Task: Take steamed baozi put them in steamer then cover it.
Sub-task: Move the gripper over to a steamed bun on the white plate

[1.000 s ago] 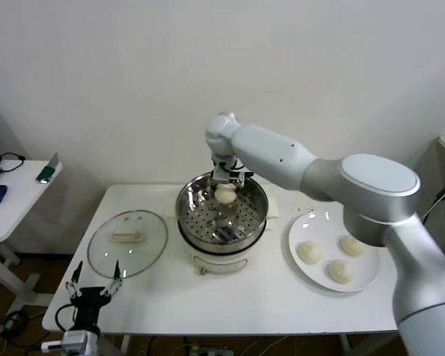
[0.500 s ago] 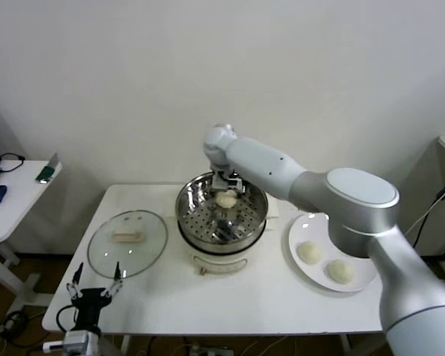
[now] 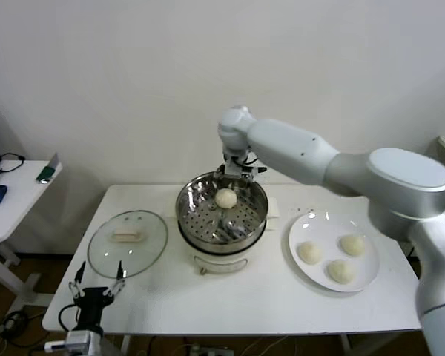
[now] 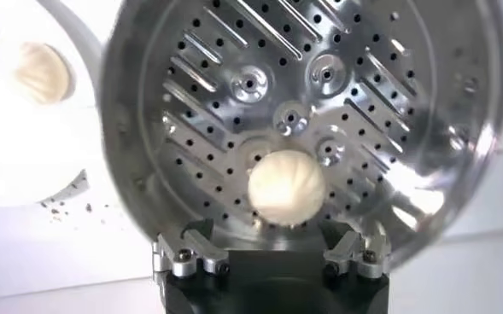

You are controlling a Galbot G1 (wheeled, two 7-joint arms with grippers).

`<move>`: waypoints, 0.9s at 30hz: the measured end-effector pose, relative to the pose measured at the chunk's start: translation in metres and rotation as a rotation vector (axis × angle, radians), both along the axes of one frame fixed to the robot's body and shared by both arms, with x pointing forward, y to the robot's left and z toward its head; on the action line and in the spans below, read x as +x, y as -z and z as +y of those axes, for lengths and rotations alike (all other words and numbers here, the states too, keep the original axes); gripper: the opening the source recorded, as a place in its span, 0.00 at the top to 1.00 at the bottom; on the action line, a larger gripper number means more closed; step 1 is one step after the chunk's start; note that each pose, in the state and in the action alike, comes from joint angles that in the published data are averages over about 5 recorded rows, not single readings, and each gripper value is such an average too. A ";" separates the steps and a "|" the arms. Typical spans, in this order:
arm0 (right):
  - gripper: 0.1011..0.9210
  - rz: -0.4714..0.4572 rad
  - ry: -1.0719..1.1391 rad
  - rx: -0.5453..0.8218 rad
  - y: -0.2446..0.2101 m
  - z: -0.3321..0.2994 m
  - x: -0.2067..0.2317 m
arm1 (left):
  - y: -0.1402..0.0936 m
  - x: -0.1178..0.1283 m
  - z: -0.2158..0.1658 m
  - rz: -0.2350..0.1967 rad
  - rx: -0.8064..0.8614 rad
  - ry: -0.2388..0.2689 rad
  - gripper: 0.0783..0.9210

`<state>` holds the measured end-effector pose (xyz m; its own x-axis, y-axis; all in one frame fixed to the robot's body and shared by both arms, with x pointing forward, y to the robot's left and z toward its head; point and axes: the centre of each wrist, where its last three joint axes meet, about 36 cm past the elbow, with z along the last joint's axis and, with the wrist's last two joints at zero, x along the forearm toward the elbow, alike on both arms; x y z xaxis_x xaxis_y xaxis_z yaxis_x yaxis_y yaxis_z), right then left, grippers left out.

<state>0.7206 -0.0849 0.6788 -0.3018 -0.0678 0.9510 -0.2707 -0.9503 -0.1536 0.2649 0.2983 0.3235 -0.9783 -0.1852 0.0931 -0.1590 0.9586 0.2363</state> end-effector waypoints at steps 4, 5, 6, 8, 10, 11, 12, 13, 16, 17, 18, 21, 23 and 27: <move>0.12 0.010 0.163 0.095 -0.018 -0.052 -0.003 | -0.001 -0.002 -0.002 -0.001 -0.001 0.005 0.12; 0.12 0.016 0.213 0.121 -0.021 -0.065 -0.004 | -0.002 -0.002 -0.002 -0.001 -0.002 0.006 0.12; 0.12 0.024 0.266 0.146 -0.022 -0.079 -0.005 | -0.002 -0.003 -0.002 -0.001 -0.004 0.009 0.12; 0.12 0.043 0.377 0.195 -0.023 -0.106 -0.009 | -0.004 -0.004 -0.004 -0.002 -0.008 0.015 0.12; 0.12 0.064 0.487 0.241 -0.019 -0.134 -0.015 | -0.007 -0.005 -0.006 -0.005 -0.013 0.022 0.12; 0.12 0.075 0.540 0.262 -0.016 -0.147 -0.018 | -0.008 -0.005 -0.007 -0.007 -0.015 0.025 0.12; 0.12 0.087 0.592 0.282 -0.012 -0.161 -0.022 | -0.009 -0.006 -0.008 -0.009 -0.016 0.027 0.12; 0.12 0.100 0.643 0.299 -0.006 -0.174 -0.027 | -0.009 -0.006 -0.008 -0.010 -0.017 0.028 0.12; 0.12 0.149 0.783 0.333 0.019 -0.210 -0.042 | -0.011 -0.006 -0.008 -0.012 -0.017 0.030 0.12; 0.12 0.167 0.825 0.339 0.029 -0.221 -0.047 | -0.011 -0.006 -0.009 -0.013 -0.017 0.030 0.12; 0.12 0.185 0.863 0.343 0.040 -0.231 -0.052 | -0.012 -0.006 -0.009 -0.014 -0.017 0.030 0.12; 0.12 0.232 0.960 0.352 0.071 -0.254 -0.066 | -0.013 -0.005 -0.010 -0.016 -0.018 0.031 0.12; 0.12 0.257 1.009 0.352 0.091 -0.265 -0.073 | -0.014 -0.004 -0.011 -0.017 -0.017 0.031 0.12; 0.12 0.292 1.085 0.343 0.124 -0.280 -0.083 | -0.014 -0.005 -0.012 -0.016 -0.017 0.029 0.12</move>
